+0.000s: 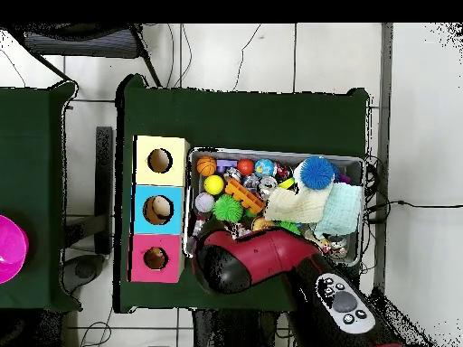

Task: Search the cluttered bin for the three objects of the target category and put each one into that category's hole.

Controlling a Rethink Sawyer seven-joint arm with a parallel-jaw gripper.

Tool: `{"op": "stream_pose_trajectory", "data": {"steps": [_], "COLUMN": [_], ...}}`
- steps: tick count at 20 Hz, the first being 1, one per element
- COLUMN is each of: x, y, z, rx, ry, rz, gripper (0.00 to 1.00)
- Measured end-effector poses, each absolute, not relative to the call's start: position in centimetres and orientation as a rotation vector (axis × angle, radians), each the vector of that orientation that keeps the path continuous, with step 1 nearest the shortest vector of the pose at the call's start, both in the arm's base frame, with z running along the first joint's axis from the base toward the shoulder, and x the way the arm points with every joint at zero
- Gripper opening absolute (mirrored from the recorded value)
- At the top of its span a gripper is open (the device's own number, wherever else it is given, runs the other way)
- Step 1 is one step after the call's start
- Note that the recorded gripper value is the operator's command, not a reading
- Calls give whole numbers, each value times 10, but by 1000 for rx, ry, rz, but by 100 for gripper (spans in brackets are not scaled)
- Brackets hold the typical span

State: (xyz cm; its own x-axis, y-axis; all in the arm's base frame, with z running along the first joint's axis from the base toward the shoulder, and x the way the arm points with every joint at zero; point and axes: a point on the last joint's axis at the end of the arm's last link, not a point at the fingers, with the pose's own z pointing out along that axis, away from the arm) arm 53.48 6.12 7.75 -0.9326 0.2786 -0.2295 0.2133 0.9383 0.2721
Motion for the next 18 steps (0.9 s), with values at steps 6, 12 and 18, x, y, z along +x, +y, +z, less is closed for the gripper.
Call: {"op": "stream_pose_trajectory", "data": {"steps": [6,12,18], "x": [537,536,531], "y": [79,79,62], "z": [67,64,61], "rx": [315,329,424], "ry": [2844,2850,2854], "rz": [313,261,195], "gripper": [100,100,100]}}
